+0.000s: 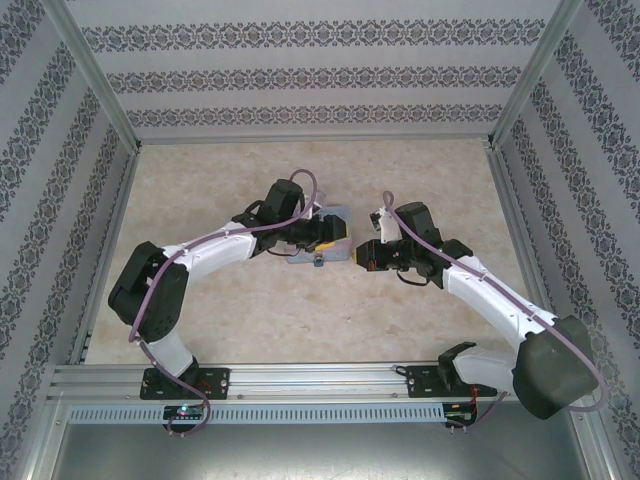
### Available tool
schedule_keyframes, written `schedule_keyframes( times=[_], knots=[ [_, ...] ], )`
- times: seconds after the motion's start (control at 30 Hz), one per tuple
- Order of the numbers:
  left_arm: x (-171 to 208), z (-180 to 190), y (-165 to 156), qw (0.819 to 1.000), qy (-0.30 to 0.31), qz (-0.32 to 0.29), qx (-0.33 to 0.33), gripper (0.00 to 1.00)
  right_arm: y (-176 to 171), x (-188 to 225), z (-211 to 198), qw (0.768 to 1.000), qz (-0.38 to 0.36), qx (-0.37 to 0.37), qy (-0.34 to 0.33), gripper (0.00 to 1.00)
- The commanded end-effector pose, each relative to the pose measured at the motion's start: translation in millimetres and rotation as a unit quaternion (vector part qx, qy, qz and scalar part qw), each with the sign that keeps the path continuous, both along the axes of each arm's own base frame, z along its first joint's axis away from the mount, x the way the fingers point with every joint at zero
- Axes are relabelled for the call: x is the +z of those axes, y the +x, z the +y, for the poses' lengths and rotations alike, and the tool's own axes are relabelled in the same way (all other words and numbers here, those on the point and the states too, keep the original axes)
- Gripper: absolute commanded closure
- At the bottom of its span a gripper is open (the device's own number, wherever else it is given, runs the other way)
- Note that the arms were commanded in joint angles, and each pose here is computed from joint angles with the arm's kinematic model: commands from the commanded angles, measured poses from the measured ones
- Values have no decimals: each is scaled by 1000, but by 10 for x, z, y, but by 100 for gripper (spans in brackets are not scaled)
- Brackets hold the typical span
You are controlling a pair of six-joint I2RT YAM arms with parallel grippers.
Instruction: Unlock the padlock with the key
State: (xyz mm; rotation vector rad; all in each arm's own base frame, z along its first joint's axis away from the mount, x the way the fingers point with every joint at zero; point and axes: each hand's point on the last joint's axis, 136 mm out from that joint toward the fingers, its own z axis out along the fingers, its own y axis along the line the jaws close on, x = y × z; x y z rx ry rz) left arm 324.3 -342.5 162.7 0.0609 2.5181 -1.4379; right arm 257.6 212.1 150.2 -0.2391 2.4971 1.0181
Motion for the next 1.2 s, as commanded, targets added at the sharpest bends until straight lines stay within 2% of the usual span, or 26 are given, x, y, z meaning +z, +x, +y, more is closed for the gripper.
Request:
schedule_keyframes(
  times=[0.0, 0.43, 0.73, 0.87, 1.1, 1.17],
  knots=[
    [155, -145, 11, 999, -26, -25, -14, 38, 72, 116, 33, 1000, -17, 0, 13, 100],
    [35, -280, -59, 999, -18, -15, -25, 58, 69, 75, 5, 1000, -17, -5, 7, 100],
    [18, -303, -60, 999, -14, -15, -25, 65, 66, 53, -10, 1000, -16, -7, 4, 100],
    [35, -315, -57, 999, -15, -17, -25, 74, 66, 47, -16, 1000, -16, -7, 3, 100],
    [51, -333, -64, 999, -15, -19, -27, 81, 77, 49, -10, 1000, -15, -7, 4, 100],
    [49, -332, -58, 999, -15, -19, -26, 86, 76, 46, -9, 1000, -14, -8, 5, 100]
  ],
)
